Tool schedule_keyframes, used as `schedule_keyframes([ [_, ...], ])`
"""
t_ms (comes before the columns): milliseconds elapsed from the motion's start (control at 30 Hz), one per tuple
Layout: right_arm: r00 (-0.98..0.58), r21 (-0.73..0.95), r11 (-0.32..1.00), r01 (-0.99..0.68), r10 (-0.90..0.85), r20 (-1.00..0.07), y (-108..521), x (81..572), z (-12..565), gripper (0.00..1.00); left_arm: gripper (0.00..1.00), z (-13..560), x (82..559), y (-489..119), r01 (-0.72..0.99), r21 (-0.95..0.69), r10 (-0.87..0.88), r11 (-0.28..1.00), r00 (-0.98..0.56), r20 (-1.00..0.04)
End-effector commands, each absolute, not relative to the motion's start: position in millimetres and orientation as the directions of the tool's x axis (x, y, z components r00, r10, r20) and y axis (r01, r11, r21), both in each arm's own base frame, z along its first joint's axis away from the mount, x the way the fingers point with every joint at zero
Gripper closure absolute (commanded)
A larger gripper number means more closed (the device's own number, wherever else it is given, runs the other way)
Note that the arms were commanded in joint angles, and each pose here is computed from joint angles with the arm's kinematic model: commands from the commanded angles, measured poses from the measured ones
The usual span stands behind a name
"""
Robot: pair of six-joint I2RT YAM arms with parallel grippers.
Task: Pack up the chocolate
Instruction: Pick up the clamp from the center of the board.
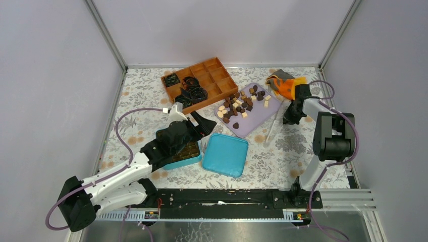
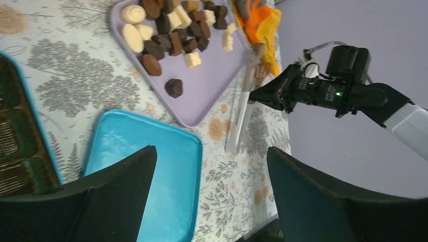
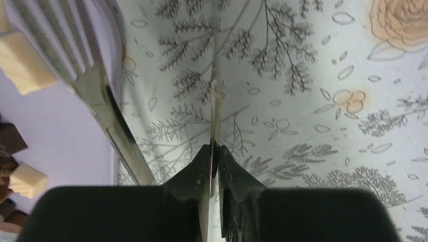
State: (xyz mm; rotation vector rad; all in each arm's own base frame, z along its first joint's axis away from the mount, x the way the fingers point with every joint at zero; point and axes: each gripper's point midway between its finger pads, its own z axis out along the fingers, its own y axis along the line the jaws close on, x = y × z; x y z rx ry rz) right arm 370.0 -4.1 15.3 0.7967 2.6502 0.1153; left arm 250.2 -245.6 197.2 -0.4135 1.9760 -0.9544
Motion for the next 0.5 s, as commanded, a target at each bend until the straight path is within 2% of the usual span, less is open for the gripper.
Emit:
schedule_keyframes([
  [0,-0.744,0.205,0.828,0.523,0.560,-0.364,-9,357,39,0.90,0.13,238,250,-265,0.216,-0.809,-0.624,0.547,-0.538,-0.566],
  [167,-0.722,0.314,0.812,0.492,0.582,-0.373,-9,341,79,0.97,0.13,276,231,-275,0.451,-0.808,-0.647,0.379,-0.495,-0.580],
  [233,-0.736,0.376,0.824,0.424,0.555,-0.387,0,336,99,0.99,0.13,291,221,-274,0.525,-0.795,-0.671,0.305,-0.474,-0.570],
  [300,-0.756,0.452,0.842,0.295,0.495,-0.429,17,333,123,1.00,0.11,302,214,-275,0.575,-0.781,-0.687,0.245,-0.465,-0.558],
  [367,-0.772,0.520,0.849,0.096,0.394,-0.500,39,330,151,1.00,0.09,310,212,-278,0.599,-0.772,-0.692,0.211,-0.467,-0.551],
  [467,-0.756,0.608,0.749,-0.263,0.232,-0.612,81,314,196,1.00,0.09,321,209,-292,0.638,-0.753,-0.670,0.161,-0.490,-0.558],
])
